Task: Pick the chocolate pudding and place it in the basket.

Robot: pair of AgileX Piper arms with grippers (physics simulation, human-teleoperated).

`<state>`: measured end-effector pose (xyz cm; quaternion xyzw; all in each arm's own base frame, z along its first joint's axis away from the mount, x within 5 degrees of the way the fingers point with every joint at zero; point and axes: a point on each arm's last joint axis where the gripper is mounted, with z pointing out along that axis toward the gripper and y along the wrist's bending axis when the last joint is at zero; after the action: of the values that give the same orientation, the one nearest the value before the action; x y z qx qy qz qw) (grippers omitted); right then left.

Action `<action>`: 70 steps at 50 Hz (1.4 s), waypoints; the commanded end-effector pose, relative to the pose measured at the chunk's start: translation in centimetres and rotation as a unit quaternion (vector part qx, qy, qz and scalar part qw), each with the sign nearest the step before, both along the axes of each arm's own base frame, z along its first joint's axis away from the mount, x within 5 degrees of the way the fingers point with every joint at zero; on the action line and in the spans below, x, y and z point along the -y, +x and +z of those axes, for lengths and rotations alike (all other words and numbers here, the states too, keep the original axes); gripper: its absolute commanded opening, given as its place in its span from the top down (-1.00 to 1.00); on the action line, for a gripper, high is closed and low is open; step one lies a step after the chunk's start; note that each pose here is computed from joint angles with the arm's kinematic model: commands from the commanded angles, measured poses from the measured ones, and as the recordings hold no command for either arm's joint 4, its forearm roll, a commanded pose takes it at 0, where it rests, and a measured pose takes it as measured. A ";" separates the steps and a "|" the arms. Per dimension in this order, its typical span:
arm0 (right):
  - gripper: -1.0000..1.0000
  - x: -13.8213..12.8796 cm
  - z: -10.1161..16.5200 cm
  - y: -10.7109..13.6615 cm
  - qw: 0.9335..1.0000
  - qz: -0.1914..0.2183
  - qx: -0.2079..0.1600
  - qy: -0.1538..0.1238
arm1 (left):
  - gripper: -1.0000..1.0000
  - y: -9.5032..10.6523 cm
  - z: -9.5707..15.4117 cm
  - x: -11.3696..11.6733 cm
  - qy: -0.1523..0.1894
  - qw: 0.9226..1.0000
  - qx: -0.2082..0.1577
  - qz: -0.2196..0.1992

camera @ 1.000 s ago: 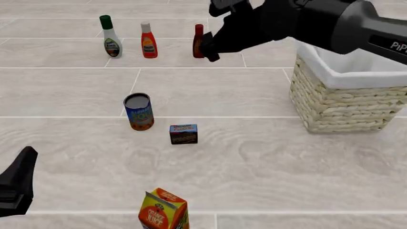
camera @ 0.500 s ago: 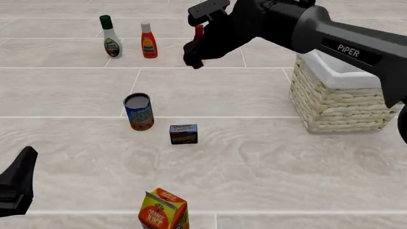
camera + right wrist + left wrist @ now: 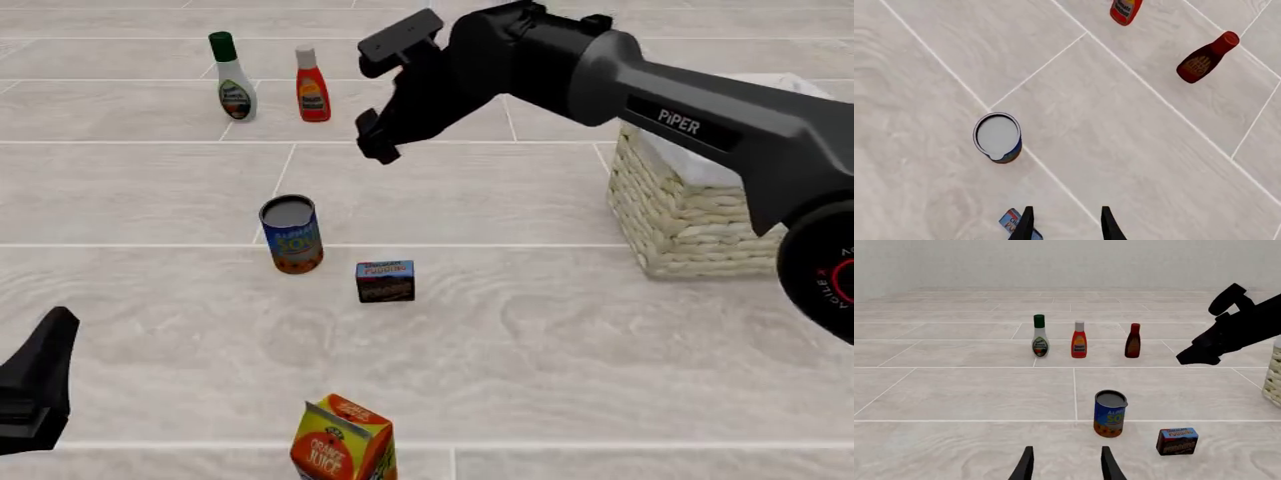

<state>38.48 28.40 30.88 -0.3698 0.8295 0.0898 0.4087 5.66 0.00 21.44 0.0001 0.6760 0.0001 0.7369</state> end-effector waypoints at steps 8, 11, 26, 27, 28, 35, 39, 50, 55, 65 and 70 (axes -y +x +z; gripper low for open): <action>-1.00 -1.9 -1.0 -1.2 0.999 0.035 0.005 -0.013 | -1.00 0.0 0.0 0.0 0.000 1.000 0.000 0.000; -1.00 -2.2 -1.2 -1.6 0.999 0.044 0.008 -0.016 | -1.00 0.0 0.0 0.0 0.000 1.000 0.000 0.000; -1.00 -3.5 -2.0 -3.4 0.997 0.076 0.014 -0.026 | -1.00 0.0 0.0 0.0 0.000 1.000 0.000 0.000; -1.00 -3.6 -1.9 -3.7 0.996 0.080 0.016 -0.026 | -1.00 0.0 0.0 0.0 0.000 1.000 0.000 0.000; -1.00 -3.8 -2.0 -3.9 0.996 0.082 0.016 -0.026 | -1.00 0.0 0.0 0.0 0.000 1.000 0.000 0.000; -1.00 -4.2 -2.7 -4.5 0.995 0.095 0.016 -0.033 | -1.00 0.0 0.0 0.0 0.000 1.000 0.000 0.000; -1.00 -4.4 -3.0 -5.0 0.994 0.102 0.015 -0.035 | -1.00 0.0 0.0 0.0 0.000 1.000 0.000 0.000; -1.00 -4.7 -3.7 -5.1 0.994 0.104 0.007 -0.041 | -1.00 0.0 0.0 0.0 0.000 1.000 0.000 0.000; -1.00 -4.8 -4.3 -5.0 0.994 0.102 -0.001 -0.044 | -1.00 0.0 0.0 0.0 0.000 1.000 0.000 0.000; -1.00 -5.0 -5.2 -4.8 0.994 0.100 -0.012 -0.050 | -1.00 0.0 0.0 0.0 0.000 1.000 0.000 0.000; -1.00 -4.9 -5.9 -4.4 0.994 0.095 -0.020 -0.053 | -1.00 0.0 0.0 0.0 0.000 1.000 0.000 0.000</action>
<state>33.69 33.28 26.02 -0.4688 0.7951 0.0940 0.3732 5.66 0.00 21.44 0.0001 0.6760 0.0001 0.7369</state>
